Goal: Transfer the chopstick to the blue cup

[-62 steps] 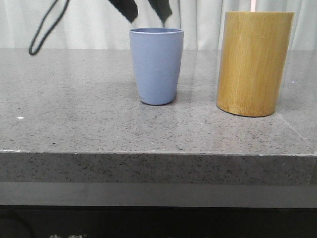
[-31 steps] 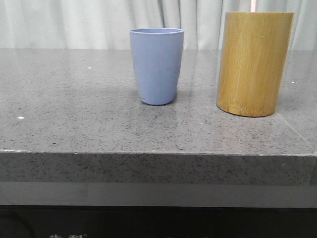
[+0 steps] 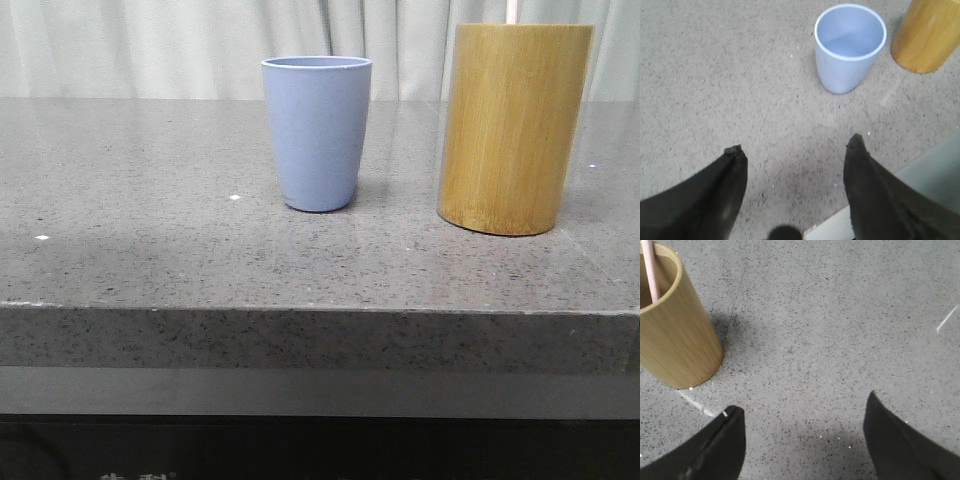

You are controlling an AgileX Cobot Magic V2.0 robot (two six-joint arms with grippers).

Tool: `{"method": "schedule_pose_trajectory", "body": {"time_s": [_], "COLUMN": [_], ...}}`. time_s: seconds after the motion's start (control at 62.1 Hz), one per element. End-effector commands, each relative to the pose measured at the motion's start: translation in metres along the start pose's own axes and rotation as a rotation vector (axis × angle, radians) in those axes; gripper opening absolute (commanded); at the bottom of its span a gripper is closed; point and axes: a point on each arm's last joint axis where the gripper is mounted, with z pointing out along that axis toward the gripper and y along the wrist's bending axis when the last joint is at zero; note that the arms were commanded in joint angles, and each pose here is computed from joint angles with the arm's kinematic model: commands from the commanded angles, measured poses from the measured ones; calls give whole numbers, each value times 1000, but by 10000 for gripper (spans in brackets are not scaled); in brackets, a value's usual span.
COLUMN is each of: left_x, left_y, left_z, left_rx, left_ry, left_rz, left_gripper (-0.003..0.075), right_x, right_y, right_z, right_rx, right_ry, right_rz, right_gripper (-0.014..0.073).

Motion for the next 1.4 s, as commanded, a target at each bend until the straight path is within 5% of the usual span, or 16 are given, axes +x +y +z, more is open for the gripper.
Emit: {"method": "schedule_pose_trajectory", "body": {"time_s": [0.0,0.451,0.821,1.288,1.385], "left_x": [-2,2,1,1,1], "left_y": [1,1,1,1,1], "left_z": [-19,-22,-21,-21,-21], "left_rx": [-9,-9,-9,-9,-9], "left_ry": [-134,-146,-143,-143,-152], "left_rz": [-9,-9,-9,-9,-9], "left_gripper": [422,422,422,422,422], "right_x": [-19,-94,-152,-172,-173], "right_y": [1,39,63,68,68], "right_z": [-11,-14,59,117,117], "right_rx": [-11,-263,-406,-394,-392], "right_ry": [-107,-228,-197,-162,-168], "right_rz": [-8,-96,84,103,104], "right_gripper": [516,516,516,514,437]}}
